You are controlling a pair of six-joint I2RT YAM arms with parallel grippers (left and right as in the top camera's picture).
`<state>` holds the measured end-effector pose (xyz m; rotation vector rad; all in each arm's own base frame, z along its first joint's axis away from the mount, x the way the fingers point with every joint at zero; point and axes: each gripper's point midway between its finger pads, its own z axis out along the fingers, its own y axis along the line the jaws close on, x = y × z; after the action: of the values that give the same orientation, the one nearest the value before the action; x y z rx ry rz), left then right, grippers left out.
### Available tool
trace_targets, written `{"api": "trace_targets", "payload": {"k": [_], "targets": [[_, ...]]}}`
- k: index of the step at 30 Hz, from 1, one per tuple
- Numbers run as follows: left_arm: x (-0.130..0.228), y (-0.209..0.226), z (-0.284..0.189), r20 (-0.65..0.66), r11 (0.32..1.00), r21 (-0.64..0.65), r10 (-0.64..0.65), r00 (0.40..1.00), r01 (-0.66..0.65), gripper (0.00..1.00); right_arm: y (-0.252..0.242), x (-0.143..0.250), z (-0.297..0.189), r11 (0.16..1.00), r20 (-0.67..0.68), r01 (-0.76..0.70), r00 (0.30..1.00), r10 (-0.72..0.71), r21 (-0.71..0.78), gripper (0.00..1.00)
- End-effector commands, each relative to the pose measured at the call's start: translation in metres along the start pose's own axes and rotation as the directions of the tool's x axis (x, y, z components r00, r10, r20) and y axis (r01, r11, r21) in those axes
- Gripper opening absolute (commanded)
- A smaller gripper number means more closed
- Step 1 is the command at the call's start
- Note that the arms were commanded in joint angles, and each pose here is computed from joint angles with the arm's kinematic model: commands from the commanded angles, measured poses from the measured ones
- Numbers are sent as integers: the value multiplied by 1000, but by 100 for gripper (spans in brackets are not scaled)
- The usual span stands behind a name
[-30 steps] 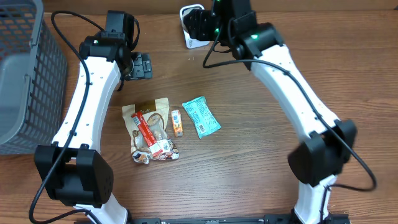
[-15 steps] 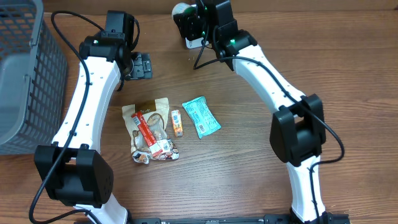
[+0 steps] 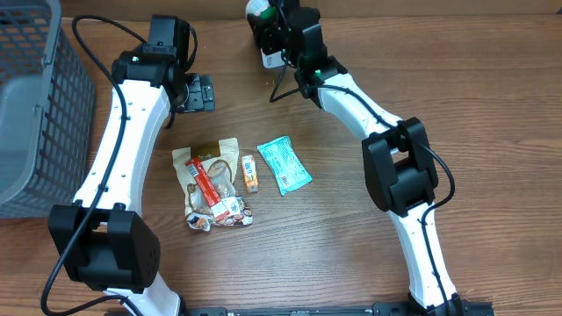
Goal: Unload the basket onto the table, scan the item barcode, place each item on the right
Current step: 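Hold the bottle label in front of the scanner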
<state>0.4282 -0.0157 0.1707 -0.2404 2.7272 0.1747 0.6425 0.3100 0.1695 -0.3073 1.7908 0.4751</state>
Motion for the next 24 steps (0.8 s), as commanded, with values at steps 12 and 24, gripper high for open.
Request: {"api": "trace_targets", "payload": {"k": [12,24], "targets": [[-7,2,-10,34,1000,-4,-8,999,8,100,-28,16,16,999,83,-3,997,0,38,4],[-7,2,-10,34,1000,-4,-8,999,8,100,-43,22,20,995,118,-62,992,53,76,4]]}}
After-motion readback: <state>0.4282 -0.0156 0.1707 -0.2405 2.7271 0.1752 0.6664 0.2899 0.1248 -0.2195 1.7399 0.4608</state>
